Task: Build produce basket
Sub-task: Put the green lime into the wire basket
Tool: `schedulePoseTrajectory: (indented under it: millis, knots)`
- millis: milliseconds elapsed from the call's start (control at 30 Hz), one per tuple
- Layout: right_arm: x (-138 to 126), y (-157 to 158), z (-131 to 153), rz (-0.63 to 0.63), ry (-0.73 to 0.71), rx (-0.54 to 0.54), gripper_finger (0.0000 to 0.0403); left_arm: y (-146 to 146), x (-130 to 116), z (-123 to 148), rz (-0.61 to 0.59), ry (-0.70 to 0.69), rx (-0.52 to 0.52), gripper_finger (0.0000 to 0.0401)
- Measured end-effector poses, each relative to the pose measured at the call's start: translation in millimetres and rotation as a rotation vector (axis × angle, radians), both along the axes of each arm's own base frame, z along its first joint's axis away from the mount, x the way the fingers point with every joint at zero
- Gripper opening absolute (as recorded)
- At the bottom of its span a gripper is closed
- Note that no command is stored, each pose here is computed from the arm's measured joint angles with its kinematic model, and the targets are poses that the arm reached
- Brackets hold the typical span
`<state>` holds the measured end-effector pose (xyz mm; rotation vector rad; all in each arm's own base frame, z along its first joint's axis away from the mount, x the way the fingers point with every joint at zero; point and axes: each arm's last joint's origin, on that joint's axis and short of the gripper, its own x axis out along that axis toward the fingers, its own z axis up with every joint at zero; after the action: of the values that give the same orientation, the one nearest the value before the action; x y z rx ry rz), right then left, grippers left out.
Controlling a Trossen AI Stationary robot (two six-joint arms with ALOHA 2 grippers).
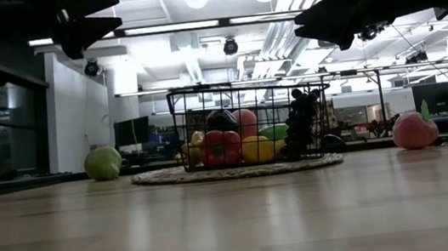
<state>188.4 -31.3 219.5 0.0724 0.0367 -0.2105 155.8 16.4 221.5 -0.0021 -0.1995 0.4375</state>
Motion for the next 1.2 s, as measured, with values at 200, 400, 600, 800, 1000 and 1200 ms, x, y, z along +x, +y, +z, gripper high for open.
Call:
schedulePoseTrajectory:
  millis: [200,400,600,800,1000,1200]
  knots:
    - [0,0,0,0.0,0.0,0.0,0.0181,0,0,0,-0.002,0.0,0.0,0.0287]
    - [0,0,0,0.0,-0.002,0.005,0.0181,0,0,0,-0.002,0.0,0.001,0.0287]
    - [6,8,20,0.154,-0.093,0.161,0.0181,0,0,0,-0.001,0.001,0.001,0.0287]
    - [12,44,31,0.236,0.28,0.268,0.0181,0,0,0,0.003,0.01,0.017,0.0287]
    - [-7,88,40,0.054,0.823,0.458,0.0181,0,0,-1,0.004,0.016,0.015,0.0287]
    - [-33,122,41,-0.211,1.272,0.676,0.0181,0,0,-1,0.001,0.011,-0.002,0.0287]
